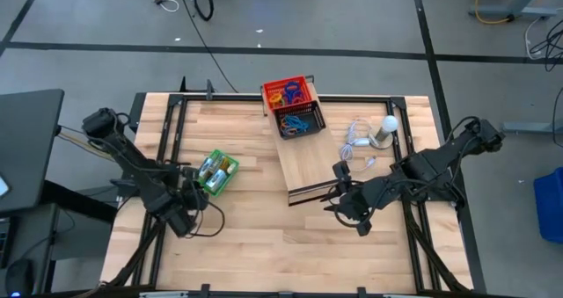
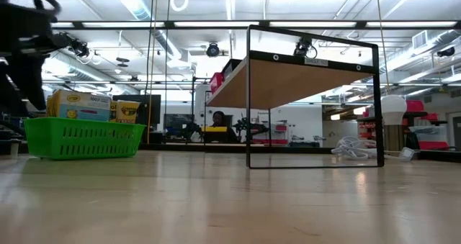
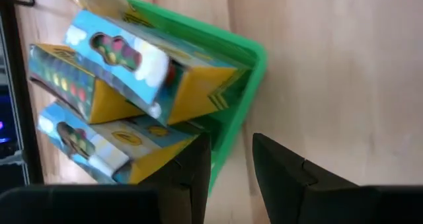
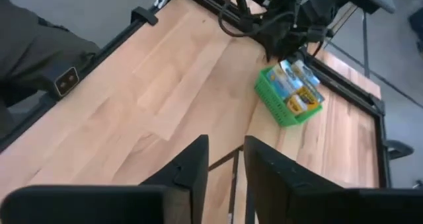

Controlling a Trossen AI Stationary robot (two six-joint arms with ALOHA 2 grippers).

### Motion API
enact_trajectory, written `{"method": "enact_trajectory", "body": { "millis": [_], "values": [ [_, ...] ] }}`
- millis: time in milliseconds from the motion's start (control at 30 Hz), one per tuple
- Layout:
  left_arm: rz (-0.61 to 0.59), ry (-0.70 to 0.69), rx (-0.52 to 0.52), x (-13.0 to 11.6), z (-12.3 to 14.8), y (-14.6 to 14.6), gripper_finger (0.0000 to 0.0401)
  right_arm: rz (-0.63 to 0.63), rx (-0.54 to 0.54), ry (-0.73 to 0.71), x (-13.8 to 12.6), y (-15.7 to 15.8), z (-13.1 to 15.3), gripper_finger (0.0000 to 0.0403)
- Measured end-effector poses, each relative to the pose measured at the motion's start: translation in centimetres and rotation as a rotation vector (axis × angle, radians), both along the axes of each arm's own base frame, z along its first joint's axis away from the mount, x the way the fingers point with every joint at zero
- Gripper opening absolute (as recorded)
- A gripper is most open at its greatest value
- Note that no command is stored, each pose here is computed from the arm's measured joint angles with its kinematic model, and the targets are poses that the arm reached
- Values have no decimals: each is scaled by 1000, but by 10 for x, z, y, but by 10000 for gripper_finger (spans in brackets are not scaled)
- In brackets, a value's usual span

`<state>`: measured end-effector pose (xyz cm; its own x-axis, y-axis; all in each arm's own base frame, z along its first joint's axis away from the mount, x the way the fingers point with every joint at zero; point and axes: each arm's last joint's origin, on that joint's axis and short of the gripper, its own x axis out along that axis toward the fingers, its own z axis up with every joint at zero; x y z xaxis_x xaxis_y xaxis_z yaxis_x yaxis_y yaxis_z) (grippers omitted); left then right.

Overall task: Pick & Place Office Desk Supplies
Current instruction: Put the green basket with crayon boxes on the shelf

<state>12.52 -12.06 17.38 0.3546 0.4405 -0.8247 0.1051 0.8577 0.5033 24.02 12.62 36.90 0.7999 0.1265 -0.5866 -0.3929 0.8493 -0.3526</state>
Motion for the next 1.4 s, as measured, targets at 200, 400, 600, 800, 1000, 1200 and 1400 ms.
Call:
{"method": "enact_trajectory", "body": {
  "millis": [200,400,600,800,1000,1200,1400],
  "values": [
    [7,50,-53,12,-2,6,120,-1,25,35,-3,2,-2,112],
    [36,54,-66,20,-2,13,120,16,25,42,-6,7,-3,112],
    [73,94,-162,26,-18,24,120,38,16,55,-11,13,-4,112],
    [117,92,-193,30,-23,32,120,33,4,60,-15,17,-5,112],
    [97,59,-216,35,-23,31,99,24,6,73,-17,19,-6,112],
    [75,12,-215,39,-22,30,13,16,21,82,-18,19,-6,107],
    [53,-31,-233,43,-21,26,6,194,115,56,-22,23,3,83]
  ]
}}
